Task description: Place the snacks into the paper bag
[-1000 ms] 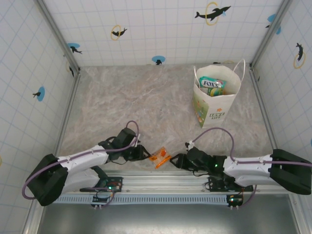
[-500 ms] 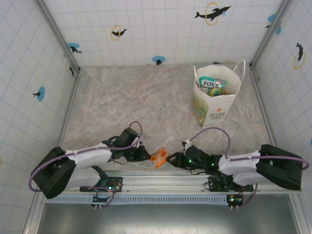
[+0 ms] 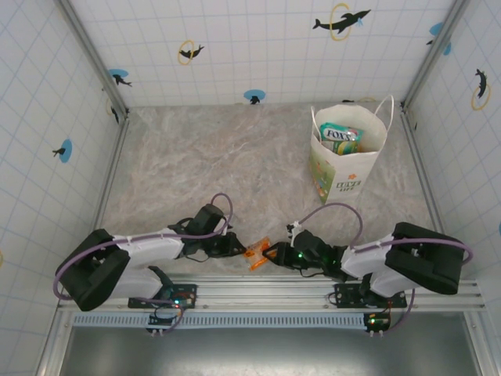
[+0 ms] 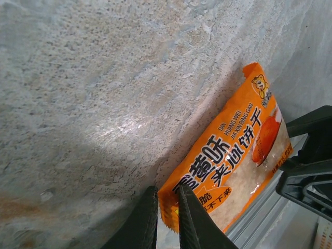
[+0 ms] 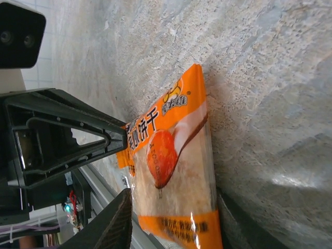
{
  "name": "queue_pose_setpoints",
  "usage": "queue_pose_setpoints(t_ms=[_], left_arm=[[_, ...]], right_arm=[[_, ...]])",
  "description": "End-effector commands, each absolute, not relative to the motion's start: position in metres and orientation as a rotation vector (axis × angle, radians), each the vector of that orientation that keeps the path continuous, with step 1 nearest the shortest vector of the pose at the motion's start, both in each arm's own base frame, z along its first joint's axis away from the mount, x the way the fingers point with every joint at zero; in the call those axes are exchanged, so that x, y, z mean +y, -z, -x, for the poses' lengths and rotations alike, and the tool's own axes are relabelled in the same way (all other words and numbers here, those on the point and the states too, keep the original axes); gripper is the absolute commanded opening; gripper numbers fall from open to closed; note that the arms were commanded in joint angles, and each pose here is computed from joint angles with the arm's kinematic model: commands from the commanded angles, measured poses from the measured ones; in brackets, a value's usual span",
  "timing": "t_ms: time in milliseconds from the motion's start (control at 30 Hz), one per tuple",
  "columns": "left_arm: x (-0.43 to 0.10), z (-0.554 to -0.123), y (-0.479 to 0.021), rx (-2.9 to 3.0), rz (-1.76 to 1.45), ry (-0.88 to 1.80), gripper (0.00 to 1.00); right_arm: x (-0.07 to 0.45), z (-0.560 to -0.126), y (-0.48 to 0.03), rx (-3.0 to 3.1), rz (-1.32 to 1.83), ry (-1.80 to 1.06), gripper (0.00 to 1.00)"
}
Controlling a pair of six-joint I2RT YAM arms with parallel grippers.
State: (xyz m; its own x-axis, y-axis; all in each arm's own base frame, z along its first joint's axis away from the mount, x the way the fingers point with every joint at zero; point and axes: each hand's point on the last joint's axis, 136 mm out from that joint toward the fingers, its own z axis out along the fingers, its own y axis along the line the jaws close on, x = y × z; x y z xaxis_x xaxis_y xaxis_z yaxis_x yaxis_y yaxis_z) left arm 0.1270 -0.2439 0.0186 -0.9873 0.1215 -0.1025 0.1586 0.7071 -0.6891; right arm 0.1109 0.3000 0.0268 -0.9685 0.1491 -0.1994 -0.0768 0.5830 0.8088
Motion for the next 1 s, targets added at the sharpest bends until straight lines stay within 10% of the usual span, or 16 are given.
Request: queue_pose_setpoints(t_ms=[0, 467, 967], left_arm=[[-0.241, -0.124, -0.011, 2.892, -0.238, 1.112, 0.16], [-0.246, -0.144, -0.026, 2.827, -0.248, 1.042, 0.22], [-0.251, -0.215, -0.089, 2.525, -0.105, 0.892, 0.63]], right_arm=[[0.304, -0.11, -0.02, 2.601, -0.047, -1.313, 0.39], [0.287, -0.117, -0.032, 2.542, -0.031, -1.217, 0.15], [0.265, -0.167, -0.142, 2.2, 0.006, -1.116, 0.04]])
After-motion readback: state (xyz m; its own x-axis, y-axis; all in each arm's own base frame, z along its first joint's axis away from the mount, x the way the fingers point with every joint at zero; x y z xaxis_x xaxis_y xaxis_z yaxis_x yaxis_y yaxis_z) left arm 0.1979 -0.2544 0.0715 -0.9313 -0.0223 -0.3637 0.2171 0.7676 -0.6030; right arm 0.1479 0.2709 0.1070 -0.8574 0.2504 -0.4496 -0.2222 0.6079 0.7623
